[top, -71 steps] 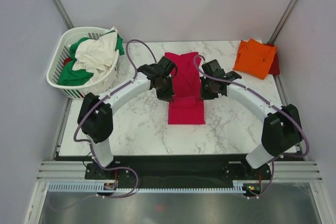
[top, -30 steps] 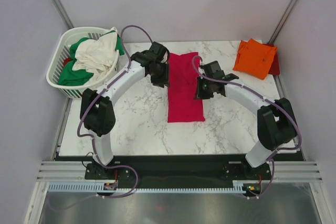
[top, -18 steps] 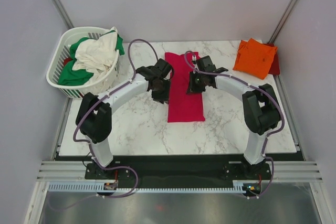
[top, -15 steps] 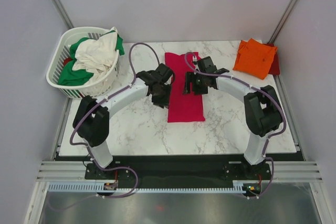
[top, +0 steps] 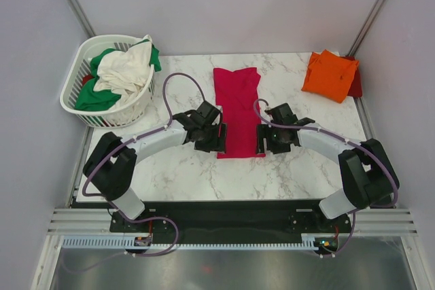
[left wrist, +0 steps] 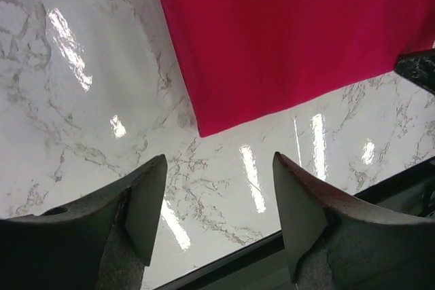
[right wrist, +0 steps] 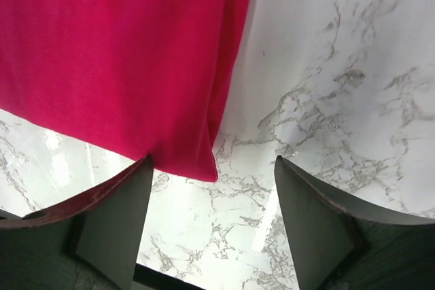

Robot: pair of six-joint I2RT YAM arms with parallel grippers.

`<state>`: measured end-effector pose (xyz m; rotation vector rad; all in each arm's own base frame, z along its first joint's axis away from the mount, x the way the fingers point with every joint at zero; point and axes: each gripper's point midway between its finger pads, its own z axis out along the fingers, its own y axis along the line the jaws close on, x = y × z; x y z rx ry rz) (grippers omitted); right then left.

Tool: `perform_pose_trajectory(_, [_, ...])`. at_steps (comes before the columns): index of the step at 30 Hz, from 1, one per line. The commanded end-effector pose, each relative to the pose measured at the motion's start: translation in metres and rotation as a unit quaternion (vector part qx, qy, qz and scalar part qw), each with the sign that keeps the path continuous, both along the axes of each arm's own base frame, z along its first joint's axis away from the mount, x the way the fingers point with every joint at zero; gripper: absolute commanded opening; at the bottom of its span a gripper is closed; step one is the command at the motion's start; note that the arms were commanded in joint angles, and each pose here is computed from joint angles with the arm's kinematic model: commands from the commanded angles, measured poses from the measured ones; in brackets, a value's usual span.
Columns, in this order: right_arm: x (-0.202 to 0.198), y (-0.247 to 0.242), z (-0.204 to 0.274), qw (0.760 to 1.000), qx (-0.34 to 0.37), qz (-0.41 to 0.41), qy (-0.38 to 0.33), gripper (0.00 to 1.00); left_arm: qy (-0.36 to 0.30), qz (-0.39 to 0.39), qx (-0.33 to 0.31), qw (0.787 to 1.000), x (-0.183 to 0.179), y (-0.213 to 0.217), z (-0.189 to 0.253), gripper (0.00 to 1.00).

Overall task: Fold and stack the t-shirts
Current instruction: Fold the tshirt

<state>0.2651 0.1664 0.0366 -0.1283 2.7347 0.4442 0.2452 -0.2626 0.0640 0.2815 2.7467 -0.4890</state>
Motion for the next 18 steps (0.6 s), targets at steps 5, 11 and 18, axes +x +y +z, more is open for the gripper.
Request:
perform_pose_trajectory(5, [-0.007,0.0,-0.014,1.0,0.013,-0.002,0.004,0.66,-0.014,0.014,-0.038,0.999,0.014,-0.019,-0.006,0.68])
perform_pose_trajectory(11, [-0.019,0.004,-0.028,0.999,0.034,-0.002,0.021,0.52,-0.002,0.023,-0.034,0.999,0.009,-0.014,-0.018,0.65])
perform_pose_trajectory(18, [-0.019,0.007,-0.034,0.999,0.04,0.002,0.025,0.29,0.007,0.028,-0.036,0.999,0.004,-0.013,-0.028,0.62])
